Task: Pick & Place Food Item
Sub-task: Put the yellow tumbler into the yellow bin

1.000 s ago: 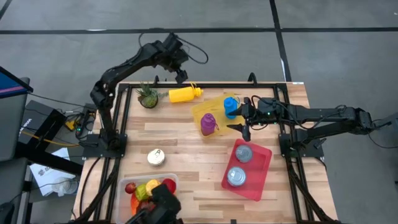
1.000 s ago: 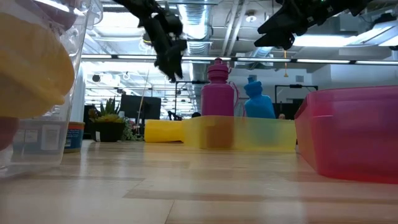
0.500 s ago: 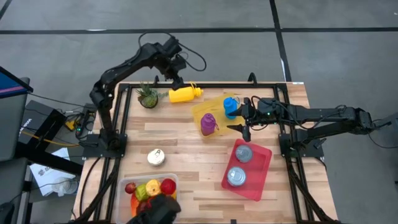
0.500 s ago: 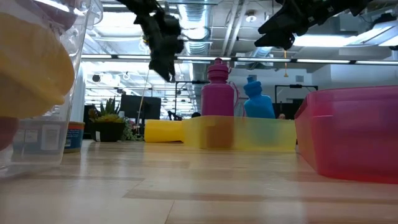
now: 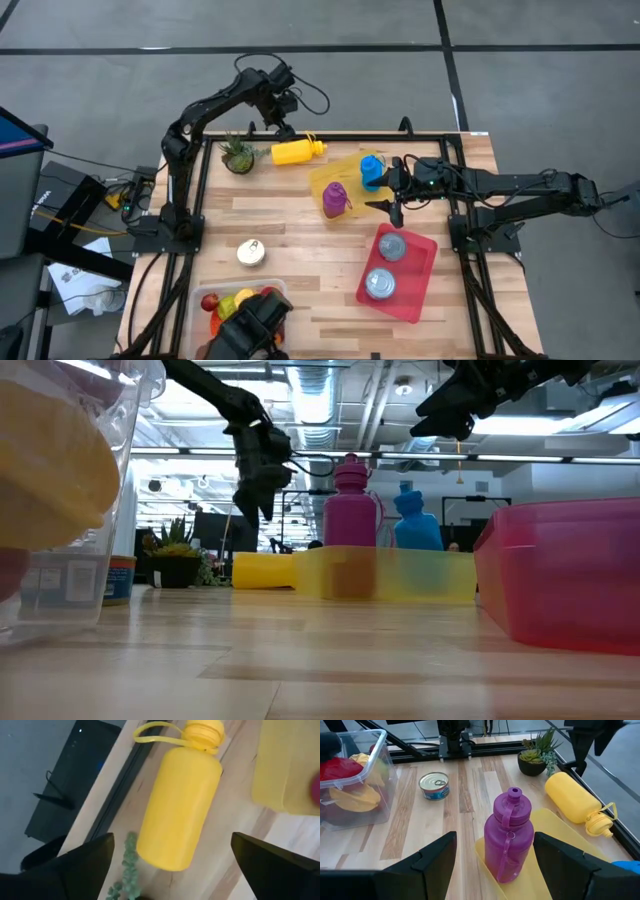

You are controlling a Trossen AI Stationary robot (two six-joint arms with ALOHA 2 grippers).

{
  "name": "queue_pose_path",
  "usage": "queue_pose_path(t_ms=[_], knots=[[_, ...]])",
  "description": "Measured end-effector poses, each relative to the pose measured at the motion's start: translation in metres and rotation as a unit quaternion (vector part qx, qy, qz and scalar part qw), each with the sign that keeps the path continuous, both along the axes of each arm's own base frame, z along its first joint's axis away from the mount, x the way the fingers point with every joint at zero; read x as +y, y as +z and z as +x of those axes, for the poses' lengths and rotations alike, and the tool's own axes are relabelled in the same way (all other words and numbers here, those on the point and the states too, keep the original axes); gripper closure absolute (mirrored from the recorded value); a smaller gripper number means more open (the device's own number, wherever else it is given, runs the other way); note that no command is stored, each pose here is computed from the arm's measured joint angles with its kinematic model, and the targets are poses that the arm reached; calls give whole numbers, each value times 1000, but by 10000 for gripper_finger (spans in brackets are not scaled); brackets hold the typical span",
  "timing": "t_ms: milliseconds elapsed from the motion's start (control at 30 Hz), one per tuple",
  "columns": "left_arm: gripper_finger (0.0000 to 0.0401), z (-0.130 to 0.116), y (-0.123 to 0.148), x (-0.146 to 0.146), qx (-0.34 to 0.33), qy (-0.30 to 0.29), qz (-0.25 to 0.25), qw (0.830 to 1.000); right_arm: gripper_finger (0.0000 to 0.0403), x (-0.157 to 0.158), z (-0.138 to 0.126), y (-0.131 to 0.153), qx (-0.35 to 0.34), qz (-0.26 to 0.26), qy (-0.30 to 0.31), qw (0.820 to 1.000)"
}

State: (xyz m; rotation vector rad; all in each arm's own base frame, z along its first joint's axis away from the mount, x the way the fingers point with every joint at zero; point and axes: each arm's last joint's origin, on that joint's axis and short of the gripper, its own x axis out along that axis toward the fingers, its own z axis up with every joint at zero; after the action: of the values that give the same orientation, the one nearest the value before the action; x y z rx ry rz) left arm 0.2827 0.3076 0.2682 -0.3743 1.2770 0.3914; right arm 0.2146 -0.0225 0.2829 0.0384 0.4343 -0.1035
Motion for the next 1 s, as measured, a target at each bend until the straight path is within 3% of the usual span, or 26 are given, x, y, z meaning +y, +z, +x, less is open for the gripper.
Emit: queue_pose_path(t_ms=[133,467,700,833,900,1000], knots=[[12,7,-14,-1,19,-7,-12,1000,148,0,0,0,0,-2,1,1000],[7,13,-13,-7,40,-35,12,999,148,0,0,0,-1,-7,3,1000],[45,17,21,-25,3,-46,62,997,148,-3,0,1,-6,-8,-4,1000],[136,19,28,-28,-8,22,76,997,148,-6,0,1,-7,-1,-14,1000],[215,21,27,-31,-10,65,61,996,148,-7,0,1,-8,3,-18,1000],[353,29,22,-37,-12,85,48,995,148,-8,0,2,-11,3,-21,1000]])
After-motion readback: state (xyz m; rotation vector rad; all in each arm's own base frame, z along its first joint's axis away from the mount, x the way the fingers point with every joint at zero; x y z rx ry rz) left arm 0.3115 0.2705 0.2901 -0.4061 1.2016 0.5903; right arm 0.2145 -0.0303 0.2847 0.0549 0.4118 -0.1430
